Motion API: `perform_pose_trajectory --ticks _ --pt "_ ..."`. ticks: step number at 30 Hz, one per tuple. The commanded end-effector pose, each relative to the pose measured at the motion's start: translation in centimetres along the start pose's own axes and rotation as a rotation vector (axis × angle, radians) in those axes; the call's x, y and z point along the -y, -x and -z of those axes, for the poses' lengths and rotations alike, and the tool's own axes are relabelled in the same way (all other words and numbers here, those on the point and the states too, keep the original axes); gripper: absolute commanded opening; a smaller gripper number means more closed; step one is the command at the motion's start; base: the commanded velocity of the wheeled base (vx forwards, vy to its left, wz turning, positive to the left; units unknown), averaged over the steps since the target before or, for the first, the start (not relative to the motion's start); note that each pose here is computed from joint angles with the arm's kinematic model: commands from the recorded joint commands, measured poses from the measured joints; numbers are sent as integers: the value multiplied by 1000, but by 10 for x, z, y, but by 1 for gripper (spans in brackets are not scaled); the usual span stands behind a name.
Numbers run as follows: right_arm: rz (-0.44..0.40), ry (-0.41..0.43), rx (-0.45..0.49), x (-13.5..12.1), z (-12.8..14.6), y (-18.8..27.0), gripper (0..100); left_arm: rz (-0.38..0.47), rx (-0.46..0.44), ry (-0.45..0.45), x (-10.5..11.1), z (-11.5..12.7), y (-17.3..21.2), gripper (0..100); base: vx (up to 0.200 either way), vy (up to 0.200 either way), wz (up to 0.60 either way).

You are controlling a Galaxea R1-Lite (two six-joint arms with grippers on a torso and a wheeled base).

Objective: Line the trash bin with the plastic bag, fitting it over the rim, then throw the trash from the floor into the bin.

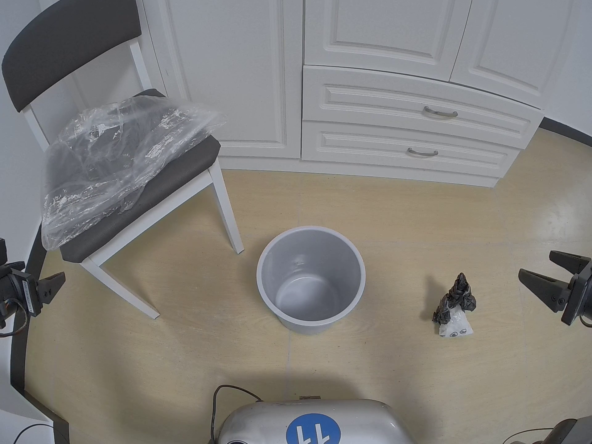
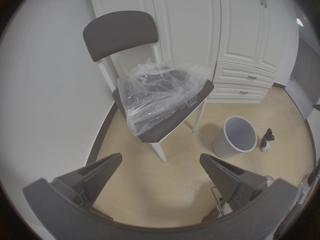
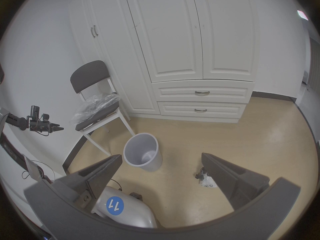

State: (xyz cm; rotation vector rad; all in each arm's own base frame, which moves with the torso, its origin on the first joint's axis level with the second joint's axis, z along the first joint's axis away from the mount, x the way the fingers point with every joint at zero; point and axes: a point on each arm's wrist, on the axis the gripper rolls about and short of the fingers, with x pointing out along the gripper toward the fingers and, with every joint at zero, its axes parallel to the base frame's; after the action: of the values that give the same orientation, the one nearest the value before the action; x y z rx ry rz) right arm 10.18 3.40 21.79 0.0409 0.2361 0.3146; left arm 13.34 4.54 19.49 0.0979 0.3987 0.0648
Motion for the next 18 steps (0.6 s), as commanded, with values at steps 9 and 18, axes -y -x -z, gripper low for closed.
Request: perform_pose_trajectory --ticks 9,18 --pt "10 -64 21 -2 -6 -9 100 -56 -63 7 -19 9 -13 100 0 0 0" --pt "63 -102 53 -2 -10 -25 100 73 32 42 -63 23 -36 100 0 0 0"
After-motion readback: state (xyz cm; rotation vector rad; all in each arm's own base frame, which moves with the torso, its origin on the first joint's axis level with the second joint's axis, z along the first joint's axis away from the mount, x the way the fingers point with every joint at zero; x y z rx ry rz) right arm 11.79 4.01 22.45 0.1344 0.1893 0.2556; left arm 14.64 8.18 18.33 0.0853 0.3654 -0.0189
